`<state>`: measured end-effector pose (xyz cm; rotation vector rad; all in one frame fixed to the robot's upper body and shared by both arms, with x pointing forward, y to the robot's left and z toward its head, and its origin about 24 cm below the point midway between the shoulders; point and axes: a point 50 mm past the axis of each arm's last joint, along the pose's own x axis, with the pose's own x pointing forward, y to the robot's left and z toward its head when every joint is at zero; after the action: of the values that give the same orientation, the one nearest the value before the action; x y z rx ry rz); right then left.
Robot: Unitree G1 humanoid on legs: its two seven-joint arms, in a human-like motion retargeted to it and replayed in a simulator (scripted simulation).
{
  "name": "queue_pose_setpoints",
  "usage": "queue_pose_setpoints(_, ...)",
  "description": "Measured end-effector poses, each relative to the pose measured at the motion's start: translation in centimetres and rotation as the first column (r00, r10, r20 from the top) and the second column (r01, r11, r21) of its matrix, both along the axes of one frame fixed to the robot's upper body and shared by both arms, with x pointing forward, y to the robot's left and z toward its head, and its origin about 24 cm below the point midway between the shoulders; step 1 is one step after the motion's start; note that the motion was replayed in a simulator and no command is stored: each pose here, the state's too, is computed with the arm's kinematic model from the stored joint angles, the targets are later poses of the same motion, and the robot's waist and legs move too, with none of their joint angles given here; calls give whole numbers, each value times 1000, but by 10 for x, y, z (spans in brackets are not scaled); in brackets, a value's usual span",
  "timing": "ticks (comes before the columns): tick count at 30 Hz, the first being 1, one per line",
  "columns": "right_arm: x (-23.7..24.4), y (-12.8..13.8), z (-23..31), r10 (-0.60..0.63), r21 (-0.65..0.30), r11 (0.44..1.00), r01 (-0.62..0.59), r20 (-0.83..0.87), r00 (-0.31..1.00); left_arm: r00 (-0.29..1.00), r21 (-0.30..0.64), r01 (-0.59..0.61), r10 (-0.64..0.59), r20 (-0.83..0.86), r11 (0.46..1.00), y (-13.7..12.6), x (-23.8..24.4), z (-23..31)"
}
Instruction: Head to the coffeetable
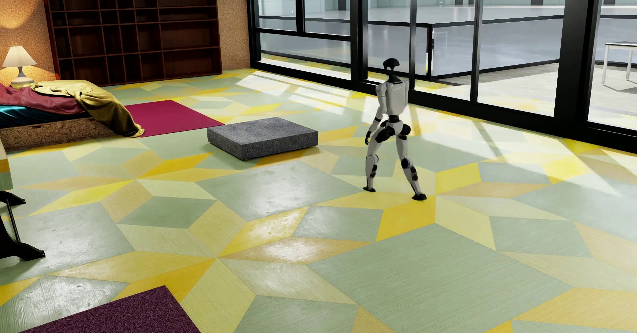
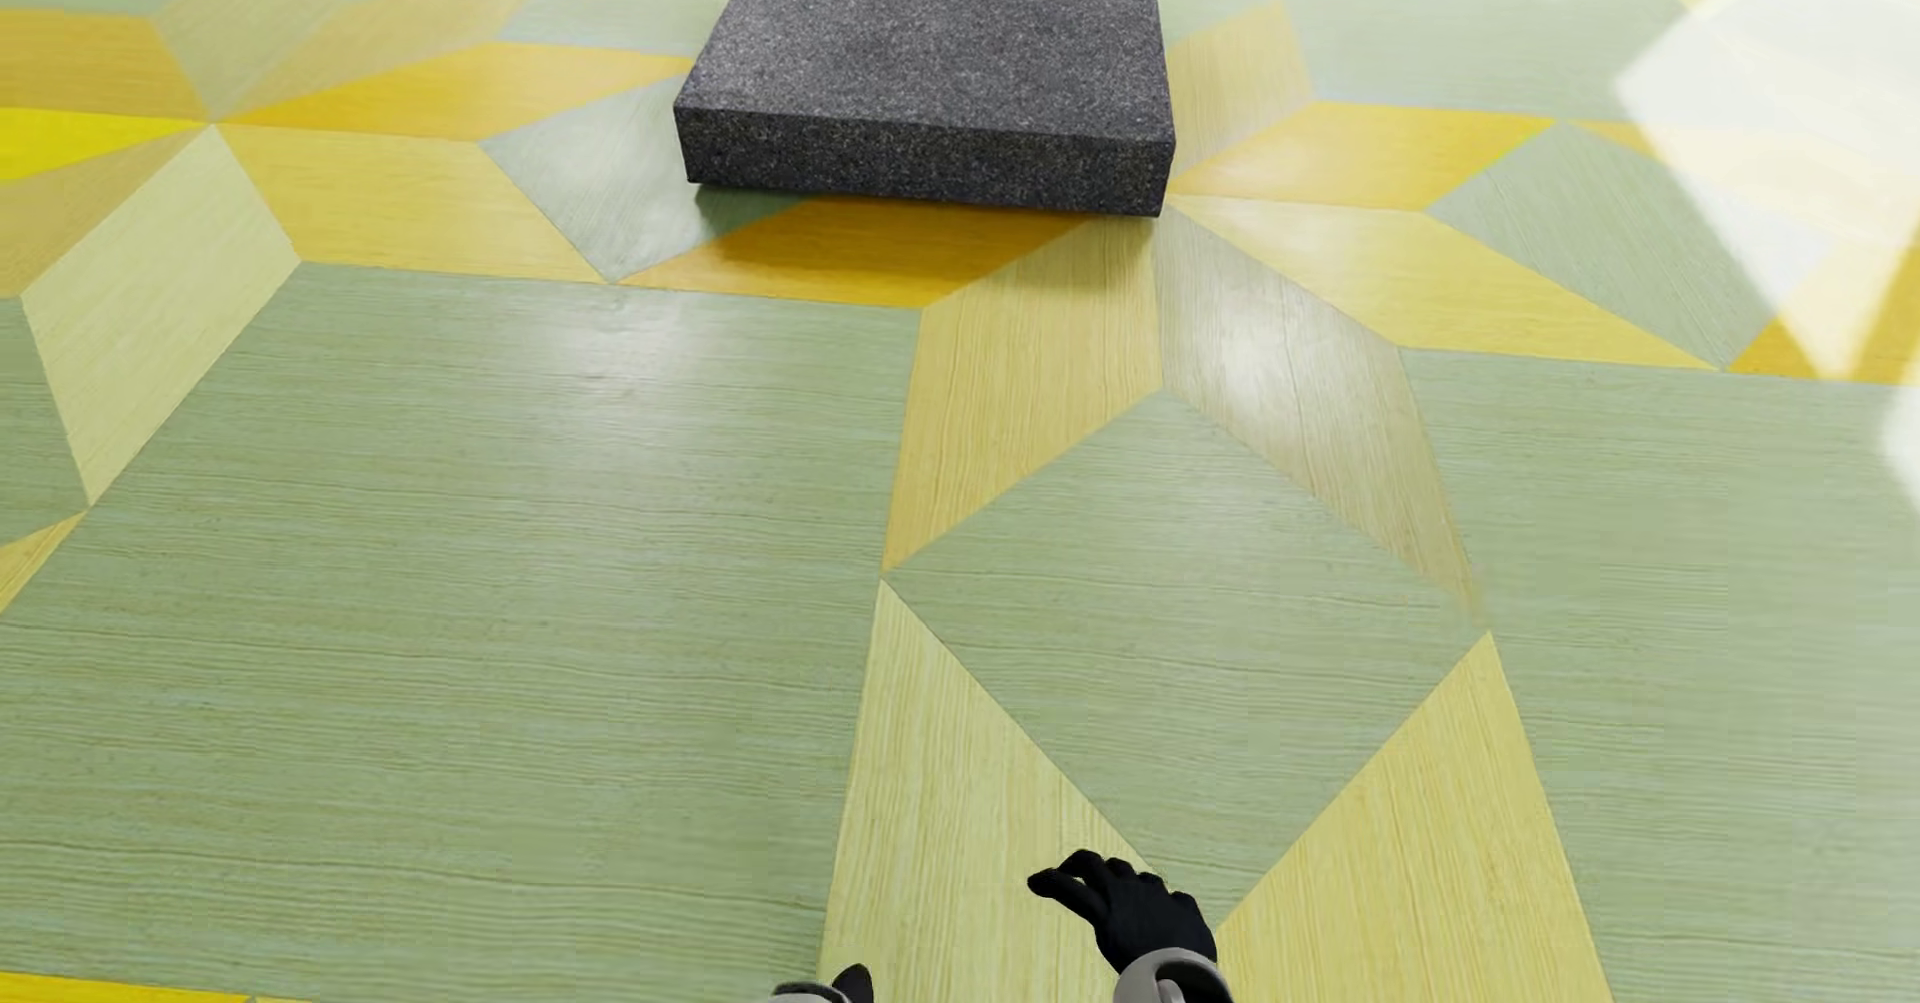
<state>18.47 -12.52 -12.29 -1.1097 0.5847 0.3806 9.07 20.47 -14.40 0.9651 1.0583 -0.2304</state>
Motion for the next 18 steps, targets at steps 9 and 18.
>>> queue_pose_setpoints(9, -47, -72, -16, -75, -164, 985, 50, -146, 986, 998, -50, 45, -42, 54, 998, -23, 23, -3)
queue_pose_setpoints(18, -63, -78, -4, -271, -95, 958, 270, -3, 962, 928, -17, 183, -167, 332, 983, -33, 94, 33)
